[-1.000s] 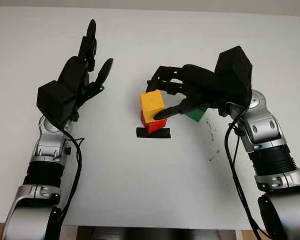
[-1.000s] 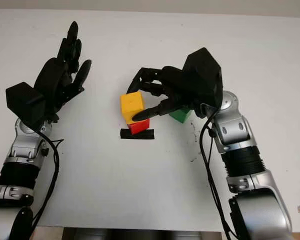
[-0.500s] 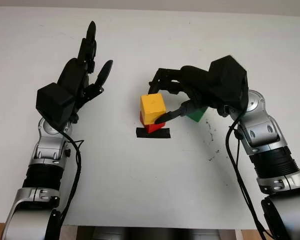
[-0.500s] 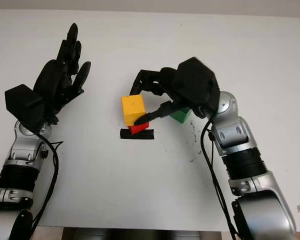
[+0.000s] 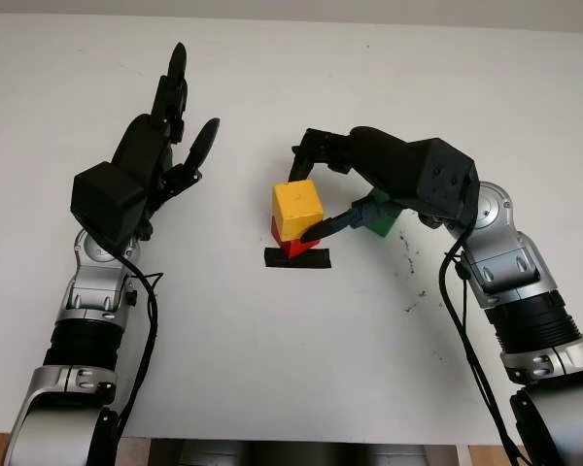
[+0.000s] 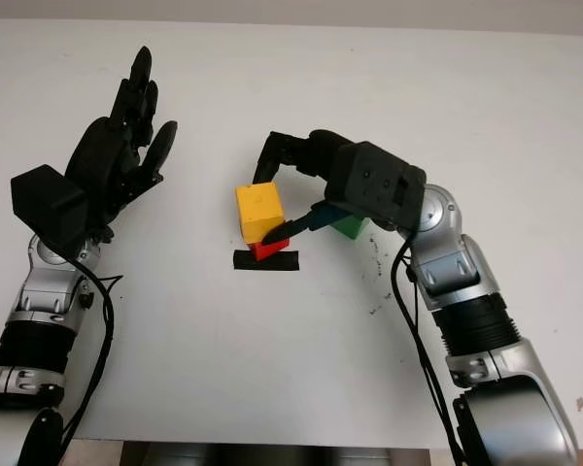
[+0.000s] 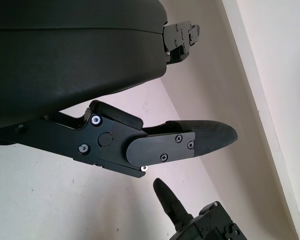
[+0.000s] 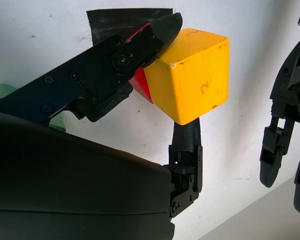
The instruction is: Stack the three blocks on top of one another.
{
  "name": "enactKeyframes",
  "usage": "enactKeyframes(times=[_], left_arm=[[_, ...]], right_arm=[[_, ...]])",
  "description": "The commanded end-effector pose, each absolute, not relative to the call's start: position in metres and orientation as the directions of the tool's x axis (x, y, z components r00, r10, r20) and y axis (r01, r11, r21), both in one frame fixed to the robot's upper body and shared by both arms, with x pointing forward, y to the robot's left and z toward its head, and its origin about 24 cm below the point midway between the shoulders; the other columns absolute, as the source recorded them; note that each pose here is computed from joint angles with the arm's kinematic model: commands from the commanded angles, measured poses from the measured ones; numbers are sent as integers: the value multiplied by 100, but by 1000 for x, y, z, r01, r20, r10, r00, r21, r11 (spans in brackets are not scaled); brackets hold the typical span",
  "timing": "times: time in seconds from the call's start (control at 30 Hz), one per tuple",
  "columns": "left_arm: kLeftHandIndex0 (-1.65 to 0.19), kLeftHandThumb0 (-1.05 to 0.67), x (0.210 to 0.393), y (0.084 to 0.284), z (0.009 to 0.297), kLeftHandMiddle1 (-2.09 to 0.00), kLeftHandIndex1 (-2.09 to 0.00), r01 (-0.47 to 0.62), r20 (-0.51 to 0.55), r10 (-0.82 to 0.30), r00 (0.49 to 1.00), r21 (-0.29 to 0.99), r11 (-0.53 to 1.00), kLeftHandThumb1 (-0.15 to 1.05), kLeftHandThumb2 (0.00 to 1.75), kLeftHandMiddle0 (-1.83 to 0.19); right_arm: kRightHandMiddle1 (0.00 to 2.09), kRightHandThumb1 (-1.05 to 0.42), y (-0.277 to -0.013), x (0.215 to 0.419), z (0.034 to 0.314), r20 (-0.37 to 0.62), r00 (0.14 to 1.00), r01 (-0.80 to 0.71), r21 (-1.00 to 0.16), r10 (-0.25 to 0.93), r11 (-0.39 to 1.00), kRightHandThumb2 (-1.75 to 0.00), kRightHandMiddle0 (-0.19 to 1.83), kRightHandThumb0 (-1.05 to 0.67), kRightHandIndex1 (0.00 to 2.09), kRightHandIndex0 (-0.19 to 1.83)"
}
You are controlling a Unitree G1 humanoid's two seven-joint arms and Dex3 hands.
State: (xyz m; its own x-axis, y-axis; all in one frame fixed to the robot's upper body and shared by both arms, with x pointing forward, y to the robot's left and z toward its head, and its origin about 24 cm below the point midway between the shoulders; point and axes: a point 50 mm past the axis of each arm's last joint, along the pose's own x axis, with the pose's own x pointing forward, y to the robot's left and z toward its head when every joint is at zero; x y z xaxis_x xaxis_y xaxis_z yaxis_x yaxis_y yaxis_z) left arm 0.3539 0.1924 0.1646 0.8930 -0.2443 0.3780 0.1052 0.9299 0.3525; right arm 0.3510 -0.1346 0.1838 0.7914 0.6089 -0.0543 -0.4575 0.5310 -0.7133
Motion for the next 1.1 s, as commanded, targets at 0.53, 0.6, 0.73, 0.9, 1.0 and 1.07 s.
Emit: enactKeyframes(times=[0.53, 0.6, 0.73, 0.9, 1.0, 1.07], left_arm=[[18, -71, 352, 193, 163, -5, -5, 100, 378, -240, 894, 354, 930, 105, 54, 17], [18, -71, 352, 193, 163, -5, -5, 97, 378, -238, 895, 355, 930, 105, 54, 17], [18, -71, 352, 193, 162, -5, -5, 96, 380, -236, 894, 353, 931, 105, 53, 16], [19, -72, 352, 194, 162, -5, -5, 95, 377, -238, 895, 361, 928, 105, 54, 17], [18, -71, 352, 194, 162, -5, -5, 99, 376, -239, 895, 357, 929, 105, 54, 17], [19, -71, 352, 194, 162, -5, -5, 102, 375, -240, 895, 353, 930, 105, 54, 17]], right_arm=[[165, -97, -144, 351, 185, -23, 804, -435, -704, 594, 561, -5, 30, -48, 6, 22], [165, -97, -144, 351, 185, -21, 803, -431, -710, 595, 557, -5, 30, -49, 6, 22], [165, -96, -144, 351, 185, -23, 804, -431, -710, 594, 556, -5, 31, -49, 7, 22], [164, -96, -144, 351, 185, -31, 804, -432, -716, 593, 549, -5, 31, -49, 6, 22], [164, -96, -144, 352, 185, -44, 803, -444, -709, 595, 548, -5, 31, -49, 6, 22], [160, -95, -144, 352, 184, -53, 801, -455, -701, 596, 550, -5, 28, -51, 5, 20]])
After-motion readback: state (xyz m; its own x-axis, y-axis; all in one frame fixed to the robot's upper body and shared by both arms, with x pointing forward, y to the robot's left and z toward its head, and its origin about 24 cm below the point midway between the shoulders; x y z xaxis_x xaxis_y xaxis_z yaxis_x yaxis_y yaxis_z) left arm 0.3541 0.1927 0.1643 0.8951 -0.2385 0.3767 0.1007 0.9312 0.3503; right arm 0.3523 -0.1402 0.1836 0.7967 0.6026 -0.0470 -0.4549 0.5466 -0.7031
